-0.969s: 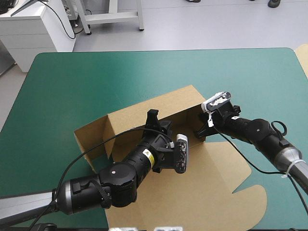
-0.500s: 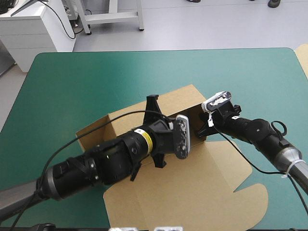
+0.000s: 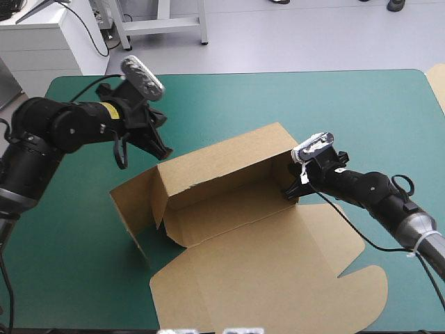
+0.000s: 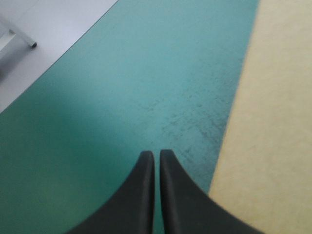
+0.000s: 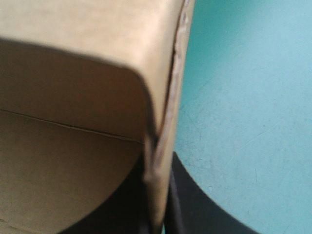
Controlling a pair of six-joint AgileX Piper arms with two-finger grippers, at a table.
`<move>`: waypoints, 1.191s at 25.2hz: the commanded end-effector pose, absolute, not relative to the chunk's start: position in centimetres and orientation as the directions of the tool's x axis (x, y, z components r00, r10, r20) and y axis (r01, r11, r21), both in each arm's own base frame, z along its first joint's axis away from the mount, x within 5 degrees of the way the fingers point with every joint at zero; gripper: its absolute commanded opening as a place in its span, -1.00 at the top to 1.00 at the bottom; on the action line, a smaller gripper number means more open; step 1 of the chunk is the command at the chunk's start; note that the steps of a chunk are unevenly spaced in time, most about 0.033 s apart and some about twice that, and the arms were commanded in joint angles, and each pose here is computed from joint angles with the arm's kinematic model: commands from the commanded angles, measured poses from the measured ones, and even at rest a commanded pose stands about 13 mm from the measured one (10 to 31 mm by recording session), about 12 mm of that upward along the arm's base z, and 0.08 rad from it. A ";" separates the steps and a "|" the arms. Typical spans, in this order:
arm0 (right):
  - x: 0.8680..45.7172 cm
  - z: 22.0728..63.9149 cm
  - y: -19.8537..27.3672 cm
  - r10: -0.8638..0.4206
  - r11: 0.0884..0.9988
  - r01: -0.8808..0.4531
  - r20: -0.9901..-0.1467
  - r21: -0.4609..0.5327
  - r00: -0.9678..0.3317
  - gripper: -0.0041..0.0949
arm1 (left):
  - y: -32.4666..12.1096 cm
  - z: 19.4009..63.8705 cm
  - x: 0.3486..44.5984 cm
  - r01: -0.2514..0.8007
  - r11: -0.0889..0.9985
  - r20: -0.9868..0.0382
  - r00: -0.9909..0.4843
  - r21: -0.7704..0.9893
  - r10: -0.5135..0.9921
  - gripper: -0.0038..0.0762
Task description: Fold the box
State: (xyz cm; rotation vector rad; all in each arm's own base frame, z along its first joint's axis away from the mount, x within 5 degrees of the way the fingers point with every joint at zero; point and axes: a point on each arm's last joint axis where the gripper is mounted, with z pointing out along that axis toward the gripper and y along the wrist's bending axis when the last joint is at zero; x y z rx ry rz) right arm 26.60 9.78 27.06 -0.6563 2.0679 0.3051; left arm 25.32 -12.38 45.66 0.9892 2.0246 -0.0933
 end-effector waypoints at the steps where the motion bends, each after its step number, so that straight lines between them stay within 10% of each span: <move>1: 26.6 29.1 9.7 -0.310 0.837 -0.544 -0.872 -0.060 -0.379 0.95 | -8.0 47.7 25.3 0.565 0.805 -0.802 -0.389 0.181 0.453 0.86; 13: 28.0 37.6 9.2 -0.276 0.889 -0.455 -0.858 -0.056 -0.433 0.95 | -3.0 47.4 26.1 0.411 0.906 -0.791 -0.518 0.103 0.325 0.92; 30: 35.0 34.8 10.2 -0.320 0.933 -0.359 -0.457 -0.002 -0.830 0.95 | -3.0 47.3 26.0 0.412 0.905 -0.783 -0.527 0.105 0.331 0.92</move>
